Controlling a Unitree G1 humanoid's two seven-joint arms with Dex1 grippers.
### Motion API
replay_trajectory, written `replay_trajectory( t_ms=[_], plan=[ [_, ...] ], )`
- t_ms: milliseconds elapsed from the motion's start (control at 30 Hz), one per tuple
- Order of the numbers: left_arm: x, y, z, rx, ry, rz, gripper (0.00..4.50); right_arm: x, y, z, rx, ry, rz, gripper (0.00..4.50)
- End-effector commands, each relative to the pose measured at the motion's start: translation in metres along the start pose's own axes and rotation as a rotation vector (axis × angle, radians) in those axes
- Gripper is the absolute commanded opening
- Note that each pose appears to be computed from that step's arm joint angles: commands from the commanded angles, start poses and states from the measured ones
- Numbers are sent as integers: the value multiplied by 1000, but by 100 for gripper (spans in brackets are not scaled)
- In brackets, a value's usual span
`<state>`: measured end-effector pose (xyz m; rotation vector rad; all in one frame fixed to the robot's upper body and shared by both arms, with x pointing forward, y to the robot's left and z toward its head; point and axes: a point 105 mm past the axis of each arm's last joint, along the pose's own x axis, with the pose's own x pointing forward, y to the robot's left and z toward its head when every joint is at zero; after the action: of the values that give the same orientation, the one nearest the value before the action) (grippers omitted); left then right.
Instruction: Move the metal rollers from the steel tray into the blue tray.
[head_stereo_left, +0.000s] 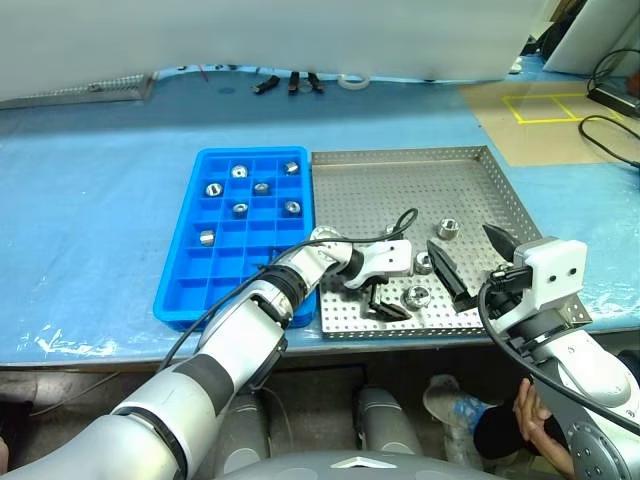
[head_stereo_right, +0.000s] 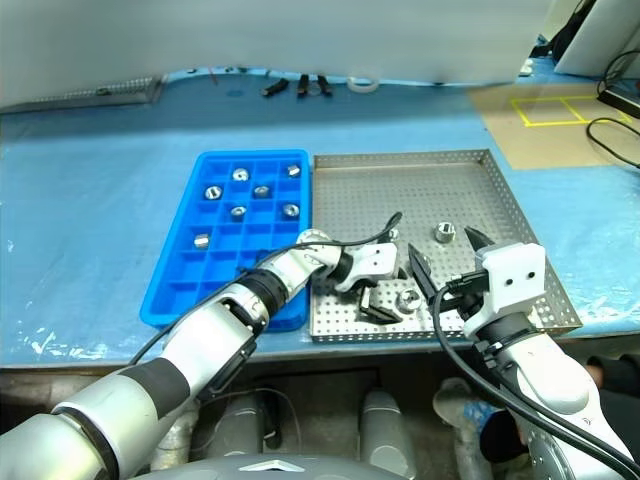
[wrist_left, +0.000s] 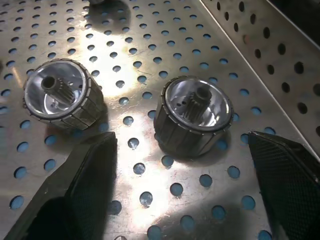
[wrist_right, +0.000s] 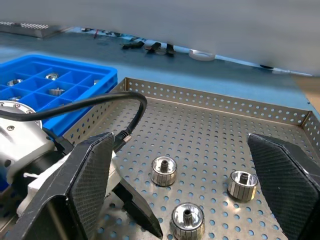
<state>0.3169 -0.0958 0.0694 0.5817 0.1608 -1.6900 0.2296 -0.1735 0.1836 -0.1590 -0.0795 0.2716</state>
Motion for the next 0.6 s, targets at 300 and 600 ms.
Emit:
replay_trajectory(
  t_ms=[300,600],
  plan=[
    [48,-31,53,-12,-196,-120,446,-1,5,13,-30,-33,11,450],
    [48,-43,61,-27,-253,-215,446,-3,7,9,-27,-18,13,450]
  ],
)
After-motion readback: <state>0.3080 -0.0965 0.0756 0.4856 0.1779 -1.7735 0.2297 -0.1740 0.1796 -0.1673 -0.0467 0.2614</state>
